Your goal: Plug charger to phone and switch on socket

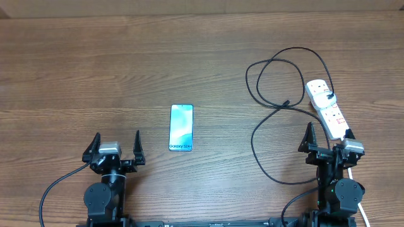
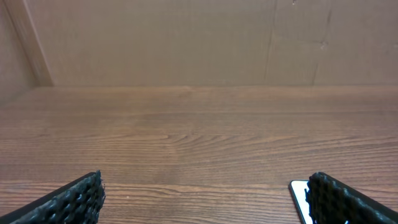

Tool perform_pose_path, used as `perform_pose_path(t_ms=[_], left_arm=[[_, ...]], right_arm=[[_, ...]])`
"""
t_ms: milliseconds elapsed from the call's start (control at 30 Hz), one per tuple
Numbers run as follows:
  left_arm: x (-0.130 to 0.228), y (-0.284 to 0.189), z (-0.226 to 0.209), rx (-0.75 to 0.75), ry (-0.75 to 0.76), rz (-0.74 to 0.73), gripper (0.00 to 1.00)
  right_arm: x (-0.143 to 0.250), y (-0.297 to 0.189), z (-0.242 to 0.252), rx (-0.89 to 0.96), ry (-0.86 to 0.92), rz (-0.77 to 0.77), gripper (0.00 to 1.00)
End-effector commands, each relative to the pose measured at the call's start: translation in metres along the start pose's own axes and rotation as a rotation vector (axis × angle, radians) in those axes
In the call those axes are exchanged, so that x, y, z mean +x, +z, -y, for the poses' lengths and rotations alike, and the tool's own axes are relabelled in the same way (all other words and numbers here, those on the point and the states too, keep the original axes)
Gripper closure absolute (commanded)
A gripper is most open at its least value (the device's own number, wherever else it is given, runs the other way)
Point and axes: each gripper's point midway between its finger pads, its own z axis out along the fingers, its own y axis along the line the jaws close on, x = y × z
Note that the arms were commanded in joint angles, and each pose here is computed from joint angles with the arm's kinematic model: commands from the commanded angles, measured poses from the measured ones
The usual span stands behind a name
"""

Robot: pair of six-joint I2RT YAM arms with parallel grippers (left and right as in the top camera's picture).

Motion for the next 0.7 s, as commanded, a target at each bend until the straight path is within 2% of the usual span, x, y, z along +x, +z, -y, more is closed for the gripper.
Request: perform_pose_path(t_ms=[0,267,367,500,667], left_arm=[[0.003,0.001,0.000,0.004,0.008,-0.008,0.01],[0.003,0.001,0.000,0.004,0.008,-0.008,0.00],[0.002,0.000,-0.008,-0.042,0.066,-0.007,0.01],[0.003,0.001,-0.001,-0.006,0.067,-0.008,0.00],[-0.006,0.000,-0.011,-0.064,0.070,0.027,0.00]], right_arm=[[0.002,0.000,0.001,0.004,-0.008,0.002,0.00],[0.002,0.000,0.001,0.004,-0.008,0.002,0.00],[0.002,0.000,0.001,0.004,-0.008,0.002,0.00],[0.002,0.000,0.001,0.004,-0.008,0.002,0.00],[0.002,0.000,0.001,0.004,-0.008,0.002,0.00]])
